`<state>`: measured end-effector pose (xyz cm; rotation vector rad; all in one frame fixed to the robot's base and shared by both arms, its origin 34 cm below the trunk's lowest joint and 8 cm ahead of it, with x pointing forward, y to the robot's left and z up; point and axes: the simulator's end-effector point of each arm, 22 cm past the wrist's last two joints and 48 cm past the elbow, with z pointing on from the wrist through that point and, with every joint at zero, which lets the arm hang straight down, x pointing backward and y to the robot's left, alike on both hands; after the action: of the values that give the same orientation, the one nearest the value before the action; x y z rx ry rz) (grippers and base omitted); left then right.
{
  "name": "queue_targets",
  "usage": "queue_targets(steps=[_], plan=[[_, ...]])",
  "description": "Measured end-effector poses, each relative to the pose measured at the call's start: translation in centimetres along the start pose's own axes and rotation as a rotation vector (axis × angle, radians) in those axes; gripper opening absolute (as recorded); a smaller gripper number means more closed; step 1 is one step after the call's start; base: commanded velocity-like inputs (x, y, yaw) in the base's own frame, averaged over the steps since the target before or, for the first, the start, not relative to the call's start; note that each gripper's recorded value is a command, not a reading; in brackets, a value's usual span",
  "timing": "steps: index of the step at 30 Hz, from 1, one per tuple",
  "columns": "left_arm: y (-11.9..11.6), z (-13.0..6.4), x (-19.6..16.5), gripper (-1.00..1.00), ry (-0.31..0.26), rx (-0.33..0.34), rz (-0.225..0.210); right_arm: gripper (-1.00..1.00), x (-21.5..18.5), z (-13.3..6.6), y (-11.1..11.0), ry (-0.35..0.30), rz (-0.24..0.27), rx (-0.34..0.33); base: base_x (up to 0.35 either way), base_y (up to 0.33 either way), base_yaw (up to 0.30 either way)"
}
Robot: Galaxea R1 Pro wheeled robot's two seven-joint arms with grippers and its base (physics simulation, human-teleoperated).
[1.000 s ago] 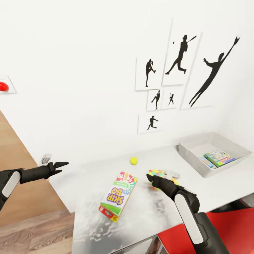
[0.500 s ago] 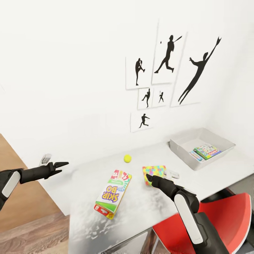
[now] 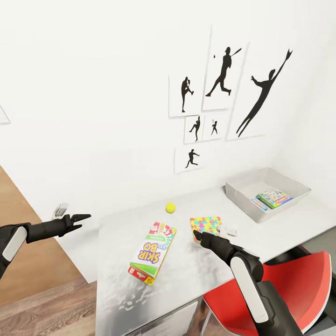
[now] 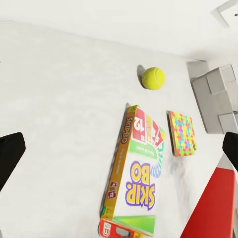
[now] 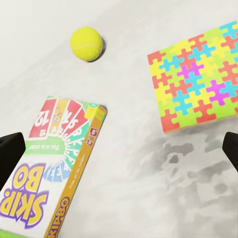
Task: Put all the toys in the child's room - the three board games (two on the bed and one on the table), the two jigsaw puzzles on the table, and the tennis ball on the table - inside the toy box on the table in the child's room.
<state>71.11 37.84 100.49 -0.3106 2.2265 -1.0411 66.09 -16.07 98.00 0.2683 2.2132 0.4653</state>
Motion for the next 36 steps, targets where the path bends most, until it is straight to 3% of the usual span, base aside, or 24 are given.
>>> queue_targets(steps=[36], plan=[[0.0, 0.0, 0.0, 1.0, -0.001, 0.001, 0.001, 1.0, 0.2, 0.2, 1.1, -0.015, -0.024, -0.016, 0.009, 0.083, 0.0]])
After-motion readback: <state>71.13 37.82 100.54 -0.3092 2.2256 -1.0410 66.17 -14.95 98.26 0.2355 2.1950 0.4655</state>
